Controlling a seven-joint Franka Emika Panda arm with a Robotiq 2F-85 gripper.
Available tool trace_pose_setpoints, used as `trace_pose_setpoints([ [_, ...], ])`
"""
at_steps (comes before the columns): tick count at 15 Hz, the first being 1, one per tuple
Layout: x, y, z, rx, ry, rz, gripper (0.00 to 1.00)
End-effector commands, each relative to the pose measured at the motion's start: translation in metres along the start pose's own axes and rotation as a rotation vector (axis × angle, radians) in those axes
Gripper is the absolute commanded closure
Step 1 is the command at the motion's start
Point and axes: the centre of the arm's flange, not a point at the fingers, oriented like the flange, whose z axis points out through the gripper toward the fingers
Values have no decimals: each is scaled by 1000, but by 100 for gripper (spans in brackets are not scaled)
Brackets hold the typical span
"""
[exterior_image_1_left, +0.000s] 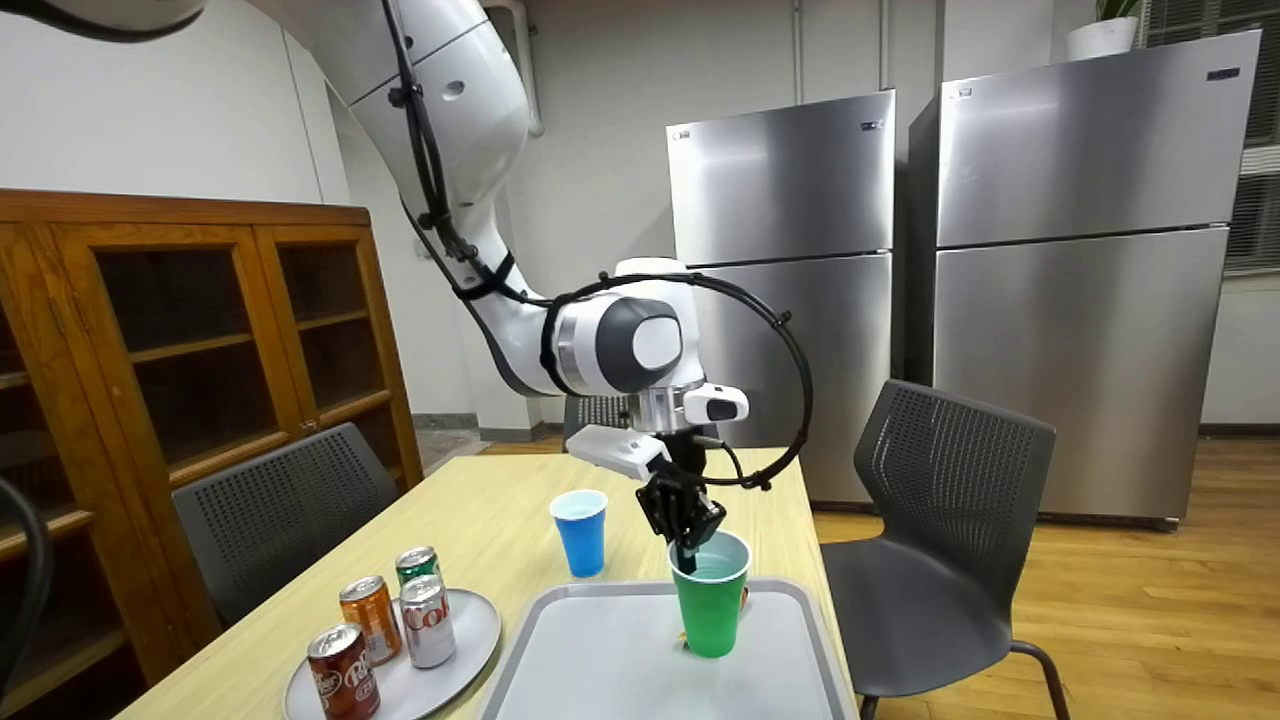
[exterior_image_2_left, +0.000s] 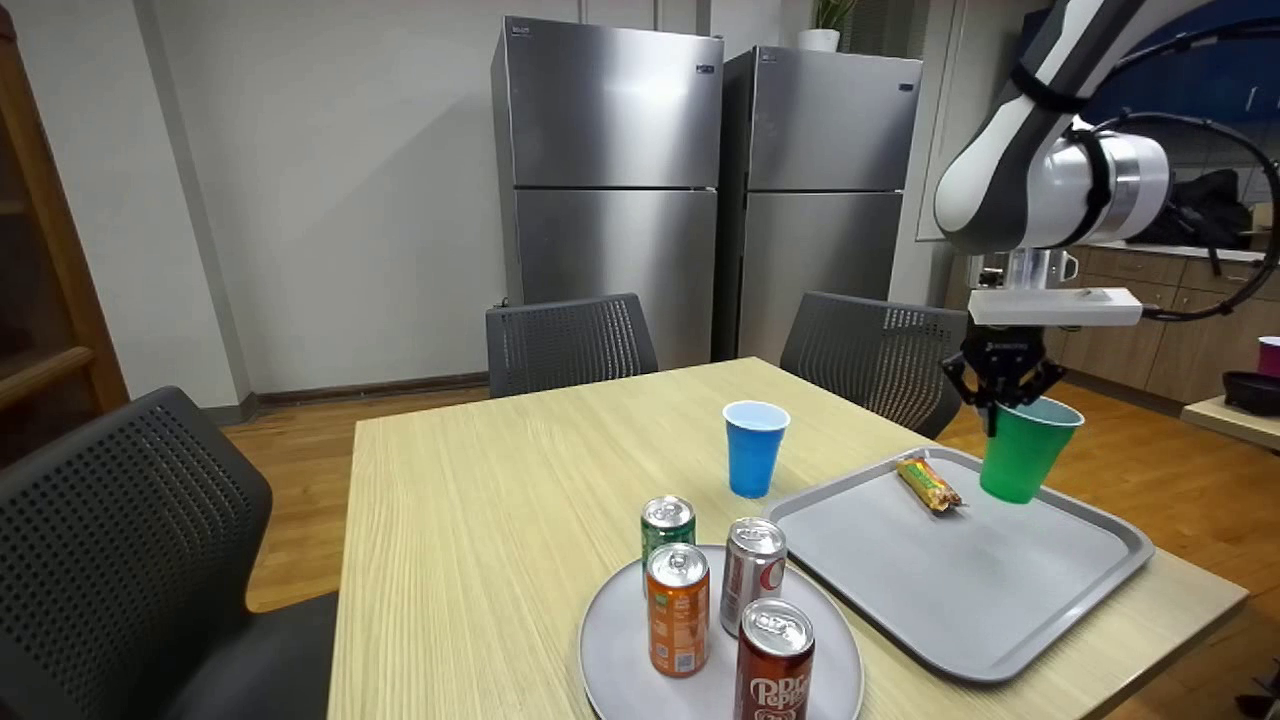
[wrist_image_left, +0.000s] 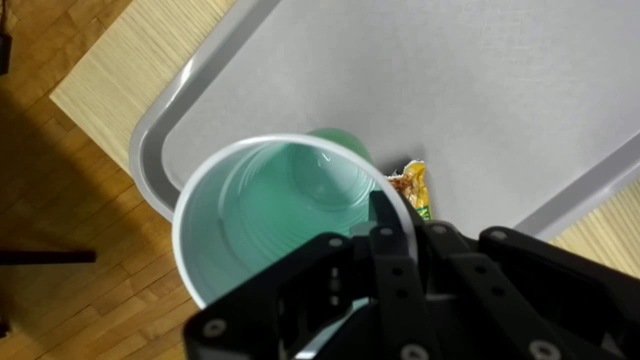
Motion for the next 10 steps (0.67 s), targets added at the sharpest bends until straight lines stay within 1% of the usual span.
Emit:
trace_pose_setpoints([
  [1, 13, -13, -26, -7, 8, -28, 99],
  [5, 29, -36, -35, 9, 34, -55, 99],
  [10, 51, -70, -38, 48, 68, -100, 99],
])
